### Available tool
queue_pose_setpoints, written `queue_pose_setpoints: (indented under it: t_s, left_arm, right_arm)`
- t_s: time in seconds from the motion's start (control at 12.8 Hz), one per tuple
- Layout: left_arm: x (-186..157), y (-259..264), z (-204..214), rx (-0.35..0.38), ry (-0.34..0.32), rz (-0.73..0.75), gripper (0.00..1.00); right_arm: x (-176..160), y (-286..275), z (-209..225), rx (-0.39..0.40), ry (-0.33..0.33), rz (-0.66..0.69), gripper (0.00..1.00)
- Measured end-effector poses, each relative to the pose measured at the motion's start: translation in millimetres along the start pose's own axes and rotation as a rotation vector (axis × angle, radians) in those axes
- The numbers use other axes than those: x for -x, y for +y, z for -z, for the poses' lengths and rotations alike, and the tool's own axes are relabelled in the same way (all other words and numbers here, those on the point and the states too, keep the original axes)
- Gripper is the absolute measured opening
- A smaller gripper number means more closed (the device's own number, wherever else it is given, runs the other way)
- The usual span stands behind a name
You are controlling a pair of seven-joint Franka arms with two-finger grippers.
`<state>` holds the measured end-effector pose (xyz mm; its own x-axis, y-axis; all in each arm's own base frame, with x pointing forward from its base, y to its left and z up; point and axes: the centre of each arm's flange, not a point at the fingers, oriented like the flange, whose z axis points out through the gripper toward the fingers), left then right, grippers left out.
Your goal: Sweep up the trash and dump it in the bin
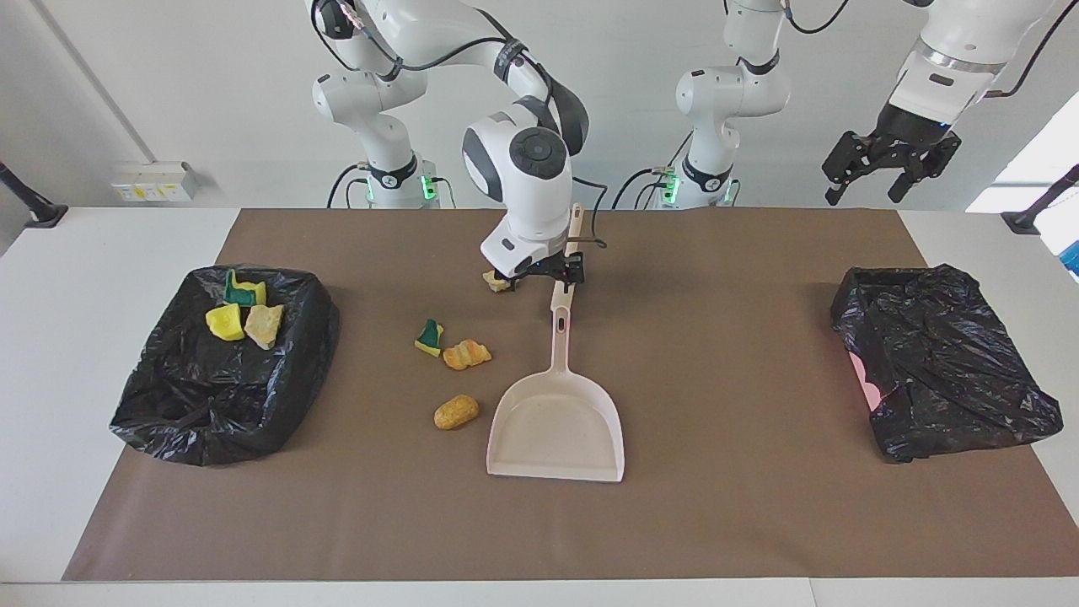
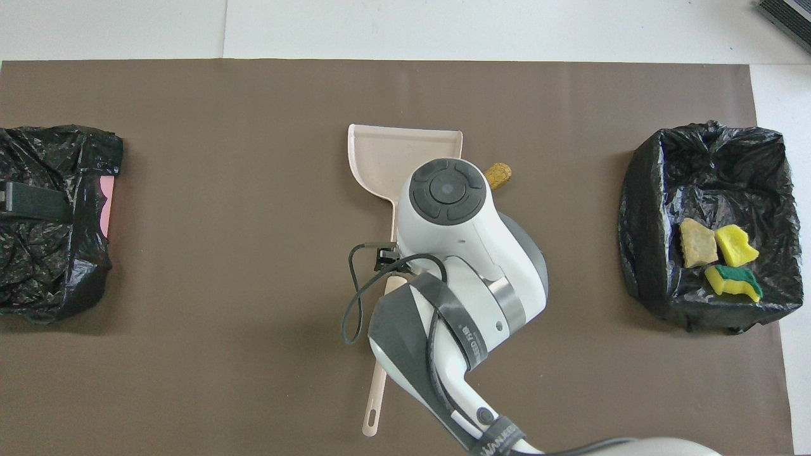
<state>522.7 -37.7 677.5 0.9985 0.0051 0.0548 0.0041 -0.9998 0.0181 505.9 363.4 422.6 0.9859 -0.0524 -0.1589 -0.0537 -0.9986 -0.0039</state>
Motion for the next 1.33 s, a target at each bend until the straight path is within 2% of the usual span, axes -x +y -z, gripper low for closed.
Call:
queue_pose_setpoints:
  t_s: [0.31, 0.55, 0.71, 0.86, 1.02, 1.18, 1.33]
  left_arm:
    - [-13.7, 15.1, -12.3, 0.016, 0.070, -0.019, 1.00]
    - [-42.2, 74.6, -60.8, 0.047, 0.117, 0.007, 1.00]
    - [-58.2, 116.3, -94.2, 0.070, 0.133, 0.024, 1.00]
    - [-64.1, 156.7, -126.3, 0.085, 0.121, 0.033, 1.00]
    - [-61.8, 198.6, -150.1, 0.101, 0.115, 0.039, 1.00]
    - [-54.7, 236.2, -179.6, 0.099, 0.079, 0.036, 1.00]
    - [-46.4, 284.7, -221.8, 0.109, 0.065, 0.016, 1.00]
  right_arm:
    - [94.7, -14.3, -50.7, -0.010, 0.046, -0.010, 1.00]
    - [138.9, -8.0, -71.7, -0.004, 0.023, -0.059, 1.00]
    - [152.6, -15.6, -80.1, -0.019, 0.034, -0.115, 1.00]
    - [156.6, -24.7, -88.1, -0.051, 0.061, -0.136, 1.00]
    - [157.0, -35.5, -102.0, -0.075, 0.081, -0.143, 1.00]
    - [155.2, -38.5, -114.1, -0.070, 0.077, -0.144, 1.00]
    - [153.8, -39.9, -121.1, -0.068, 0.075, -0.144, 0.94]
